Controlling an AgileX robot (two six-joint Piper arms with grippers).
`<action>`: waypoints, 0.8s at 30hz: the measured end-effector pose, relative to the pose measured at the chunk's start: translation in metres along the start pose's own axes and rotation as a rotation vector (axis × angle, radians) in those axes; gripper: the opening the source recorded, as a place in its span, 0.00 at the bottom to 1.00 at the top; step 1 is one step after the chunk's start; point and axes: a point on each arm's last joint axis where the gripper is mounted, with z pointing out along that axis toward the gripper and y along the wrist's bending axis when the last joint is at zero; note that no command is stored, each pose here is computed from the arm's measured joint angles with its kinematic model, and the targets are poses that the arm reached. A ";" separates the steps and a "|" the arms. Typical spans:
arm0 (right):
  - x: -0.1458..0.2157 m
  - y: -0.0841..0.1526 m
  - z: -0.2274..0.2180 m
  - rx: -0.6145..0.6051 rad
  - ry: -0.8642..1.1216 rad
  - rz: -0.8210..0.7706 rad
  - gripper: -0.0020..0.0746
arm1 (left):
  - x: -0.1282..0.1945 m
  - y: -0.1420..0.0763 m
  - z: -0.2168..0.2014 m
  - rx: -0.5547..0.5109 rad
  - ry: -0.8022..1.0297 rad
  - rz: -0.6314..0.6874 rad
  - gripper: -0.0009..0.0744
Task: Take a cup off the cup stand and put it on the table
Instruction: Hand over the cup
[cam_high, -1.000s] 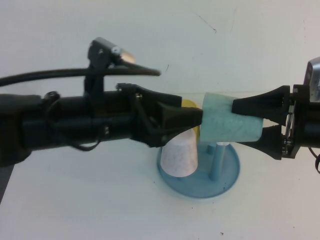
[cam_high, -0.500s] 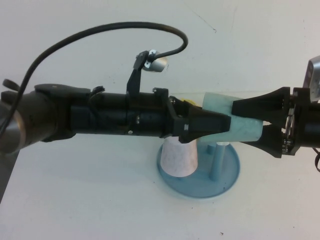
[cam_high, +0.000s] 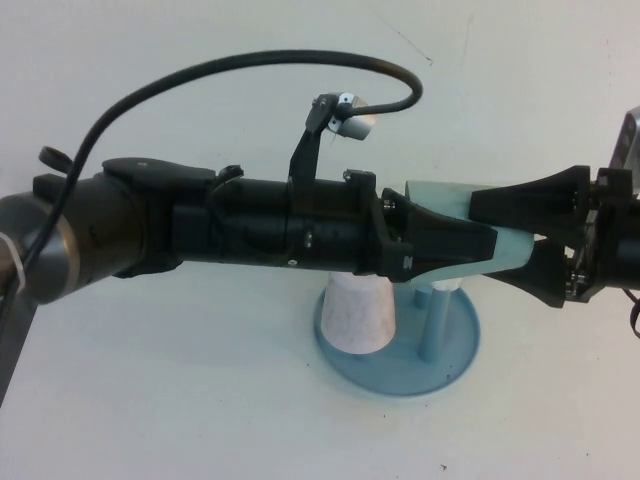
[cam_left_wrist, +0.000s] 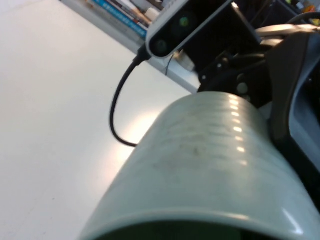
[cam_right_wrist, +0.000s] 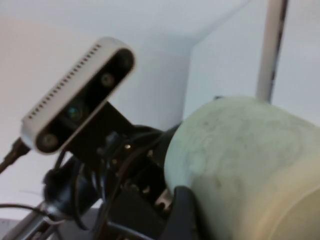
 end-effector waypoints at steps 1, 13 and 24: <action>0.000 0.001 0.000 -0.012 -0.001 0.001 0.80 | 0.000 -0.002 0.000 0.020 -0.005 -0.002 0.16; 0.000 0.005 0.000 -0.044 0.001 -0.050 0.80 | -0.001 -0.005 0.000 0.057 -0.011 0.005 0.06; 0.000 0.005 0.000 -0.044 0.001 -0.074 0.80 | -0.001 -0.005 0.000 0.058 -0.011 0.012 0.05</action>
